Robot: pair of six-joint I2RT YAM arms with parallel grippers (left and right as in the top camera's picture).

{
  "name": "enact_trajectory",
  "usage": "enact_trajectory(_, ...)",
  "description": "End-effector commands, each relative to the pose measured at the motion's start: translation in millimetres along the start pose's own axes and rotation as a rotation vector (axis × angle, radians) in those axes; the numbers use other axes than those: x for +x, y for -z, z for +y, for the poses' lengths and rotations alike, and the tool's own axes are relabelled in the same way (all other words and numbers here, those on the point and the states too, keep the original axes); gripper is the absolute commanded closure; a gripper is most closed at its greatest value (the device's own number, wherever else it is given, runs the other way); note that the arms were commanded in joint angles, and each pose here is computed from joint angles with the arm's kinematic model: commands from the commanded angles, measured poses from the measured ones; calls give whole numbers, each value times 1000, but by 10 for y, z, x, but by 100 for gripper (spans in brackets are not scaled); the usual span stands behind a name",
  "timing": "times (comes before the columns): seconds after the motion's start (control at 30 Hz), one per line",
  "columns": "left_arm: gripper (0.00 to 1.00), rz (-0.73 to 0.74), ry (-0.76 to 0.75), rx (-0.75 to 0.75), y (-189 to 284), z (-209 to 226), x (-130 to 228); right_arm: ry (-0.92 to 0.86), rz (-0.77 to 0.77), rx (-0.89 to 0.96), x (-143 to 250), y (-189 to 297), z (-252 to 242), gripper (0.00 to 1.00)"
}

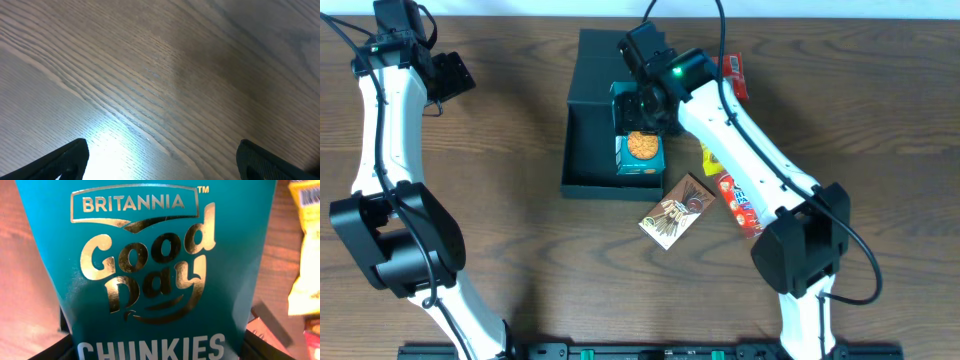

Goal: Pack container
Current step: 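Carry the teal box over the black box and lower it inside, then release the teal box upright against the box wall with the right gripper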

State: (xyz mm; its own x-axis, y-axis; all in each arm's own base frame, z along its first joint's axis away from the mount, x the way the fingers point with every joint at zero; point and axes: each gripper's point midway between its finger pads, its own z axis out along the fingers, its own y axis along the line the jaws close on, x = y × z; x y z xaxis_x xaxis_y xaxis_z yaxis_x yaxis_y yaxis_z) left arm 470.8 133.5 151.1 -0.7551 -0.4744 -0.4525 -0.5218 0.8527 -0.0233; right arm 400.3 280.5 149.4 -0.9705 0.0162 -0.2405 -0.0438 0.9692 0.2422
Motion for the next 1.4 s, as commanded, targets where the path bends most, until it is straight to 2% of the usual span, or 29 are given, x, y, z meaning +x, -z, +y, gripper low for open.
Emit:
enact_trajectory(0.0,5,-19,27,25,117,-28,-57,-108,-36,34,-3,-10,65,35)
enact_trajectory(0.1,5,-11,29,29,117,-35,-37,-108,-15,67,84,-126,80,38)
enact_trajectory(0.23,5,1,28,35,117,-41,-10,-119,31,102,179,-288,32,29)
enact_trajectory(0.3,4,2,27,34,118,-41,-9,-122,49,118,209,-337,-10,12)
enact_trajectory(0.4,5,4,28,34,117,-39,-3,-120,53,123,200,-344,-43,1)
enact_trajectory(0.63,5,4,28,34,117,-39,-2,-134,22,114,38,-289,-144,1)
enact_trajectory(0.83,5,5,28,34,117,-41,1,-50,63,54,37,-275,-125,1)
enact_trajectory(0.9,4,7,28,41,117,-51,4,7,69,54,48,-274,-130,9)
enact_trajectory(0.97,4,7,36,40,118,-52,4,65,63,47,41,-278,-103,29)
enact_trajectory(1.03,5,7,40,41,118,-53,3,114,45,32,14,-284,-38,54)
enact_trajectory(1.1,5,7,43,41,117,-51,3,188,17,14,-26,-294,55,68)
enact_trajectory(1.23,5,7,43,40,117,-49,1,295,-52,87,-114,-426,94,89)
enact_trajectory(1.37,5,6,41,39,116,-38,-2,333,-6,65,7,-721,203,99)
